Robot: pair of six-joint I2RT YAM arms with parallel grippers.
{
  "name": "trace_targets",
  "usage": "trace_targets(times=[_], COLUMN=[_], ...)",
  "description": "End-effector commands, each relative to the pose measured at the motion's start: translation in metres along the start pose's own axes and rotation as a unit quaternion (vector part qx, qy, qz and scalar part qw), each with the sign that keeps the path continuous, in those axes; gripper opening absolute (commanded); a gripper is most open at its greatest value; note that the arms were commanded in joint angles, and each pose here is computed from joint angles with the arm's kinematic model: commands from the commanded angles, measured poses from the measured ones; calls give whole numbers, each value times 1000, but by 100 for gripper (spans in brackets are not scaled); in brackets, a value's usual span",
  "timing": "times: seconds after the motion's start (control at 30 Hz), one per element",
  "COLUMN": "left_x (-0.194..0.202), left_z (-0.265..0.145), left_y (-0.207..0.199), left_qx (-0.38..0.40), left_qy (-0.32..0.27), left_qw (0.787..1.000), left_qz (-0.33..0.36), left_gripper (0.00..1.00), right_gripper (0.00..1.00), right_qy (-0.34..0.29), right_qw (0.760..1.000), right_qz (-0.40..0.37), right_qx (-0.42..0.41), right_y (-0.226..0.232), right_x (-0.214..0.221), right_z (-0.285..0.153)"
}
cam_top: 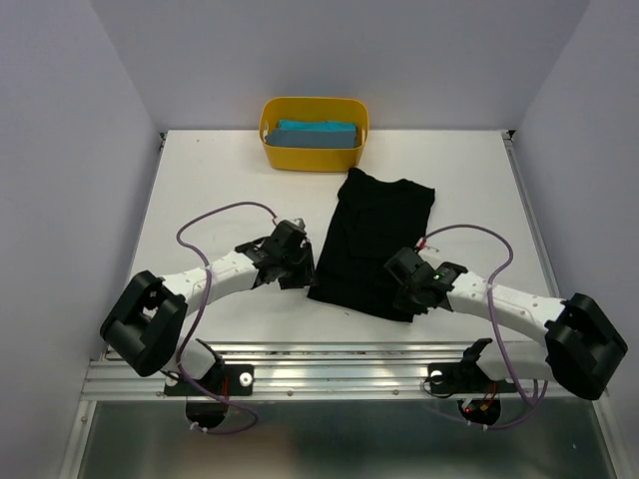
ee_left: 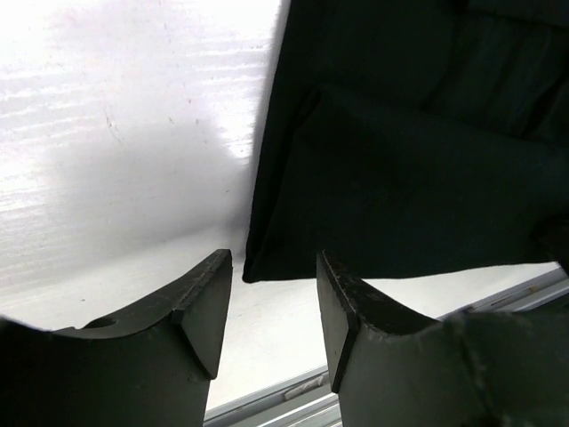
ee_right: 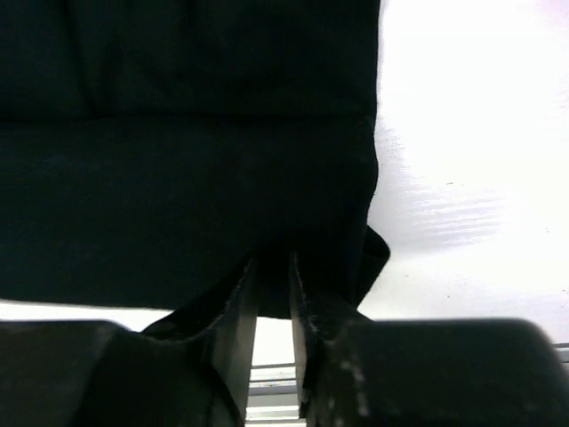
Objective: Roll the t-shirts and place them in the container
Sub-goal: Roll the T-shirt to the center of the board.
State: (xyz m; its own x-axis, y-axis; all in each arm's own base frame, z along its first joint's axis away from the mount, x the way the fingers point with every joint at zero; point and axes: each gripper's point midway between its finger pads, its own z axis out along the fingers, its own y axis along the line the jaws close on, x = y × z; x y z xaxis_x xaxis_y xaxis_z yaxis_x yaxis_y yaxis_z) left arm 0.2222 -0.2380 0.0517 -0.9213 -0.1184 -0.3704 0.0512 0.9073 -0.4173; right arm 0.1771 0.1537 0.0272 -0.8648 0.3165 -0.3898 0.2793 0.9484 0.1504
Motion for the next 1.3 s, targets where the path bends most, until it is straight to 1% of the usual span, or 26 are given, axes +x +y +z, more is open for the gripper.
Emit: trace_targets(times=[0.0, 0.07, 0.13, 0.23, 0.3, 0.37, 0.4, 0.47, 0.53, 0.57, 0.67, 0.7, 0.73, 0.77, 0.8, 0.83, 0.97, 1.07, 1.1, 1.17, 1.2, 1.27], left_x=[2, 3, 6, 6, 11, 15, 18, 19, 19, 18, 17, 17, 18, 17, 17, 18, 19, 18, 16, 14, 13, 8], left_z=[1, 3, 5, 11, 15, 18, 19, 20, 20, 20, 20, 20, 20, 20, 20, 20, 19, 16, 13, 11, 9, 6], left_y=[-1, 1, 4, 10, 15, 16, 18, 19, 19, 19, 19, 20, 20, 20, 21, 21, 23, 24, 23, 23, 21, 19], left_qx=[8, 7, 3, -6, -14, -12, -13, -12, -12, -12, -14, -14, -16, -17, -17, -18, -19, -21, -20, -20, -18, -17], left_qy=[-7, -6, -4, -13, -6, 0, 3, 3, 1, -1, -4, -3, -3, -2, -2, -1, -3, -10, -15, -18, -19, -25], left_qw=[1000, 1000, 1000, 999, 999, 999, 999, 999, 999, 999, 999, 999, 999, 999, 999, 999, 998, 998, 998, 998, 998, 998], left_qz=[-10, -15, -22, -31, -34, -38, -40, -45, -46, -48, -47, -47, -45, -46, -47, -47, -55, -60, -59, -57, -56, -55], left_gripper=[54, 54, 52, 49, 49, 48, 47, 45, 40, 34, 26, 19, 16, 6, 2, 0, 0, 0, 0, 0, 0, 0], right_gripper=[29, 31, 34, 47, 51, 56, 56, 57, 57, 56, 53, 50, 49, 49, 49, 49, 48, 41, 34, 27, 19, 13], right_qy=[-78, -88, -84, -57, -34, -27, -14, -13, -10, -12, -13, -12, -10, -5, -1, 1, 7, 9, 8, 7, 6, 5], right_qw=[997, 996, 996, 996, 996, 995, 993, 990, 987, 986, 985, 984, 984, 984, 984, 984, 984, 985, 985, 984, 984, 983], right_qz=[17, 22, 34, 59, 77, 98, 112, 134, 153, 157, 162, 163, 164, 164, 163, 163, 160, 160, 160, 161, 162, 165], right_qx=[-23, -9, -4, 17, 17, -15, -21, -44, -57, -61, -65, -65, -68, -71, -72, -74, -73, -71, -72, -74, -74, -76], right_y=[-2, -15, -23, -36, -39, -30, -31, -26, -25, -25, -26, -26, -25, -23, -22, -21, -21, -21, -20, -19, -18, -16], right_x=[-29, -28, -24, -8, 5, 9, 18, 20, 23, 23, 24, 25, 24, 26, 27, 27, 29, 29, 28, 27, 26, 24], right_z=[-22, -25, -28, -24, -19, -17, -13, -11, -9, -10, -9, -9, -10, -11, -12, -13, -14, -14, -15, -16, -16, -19])
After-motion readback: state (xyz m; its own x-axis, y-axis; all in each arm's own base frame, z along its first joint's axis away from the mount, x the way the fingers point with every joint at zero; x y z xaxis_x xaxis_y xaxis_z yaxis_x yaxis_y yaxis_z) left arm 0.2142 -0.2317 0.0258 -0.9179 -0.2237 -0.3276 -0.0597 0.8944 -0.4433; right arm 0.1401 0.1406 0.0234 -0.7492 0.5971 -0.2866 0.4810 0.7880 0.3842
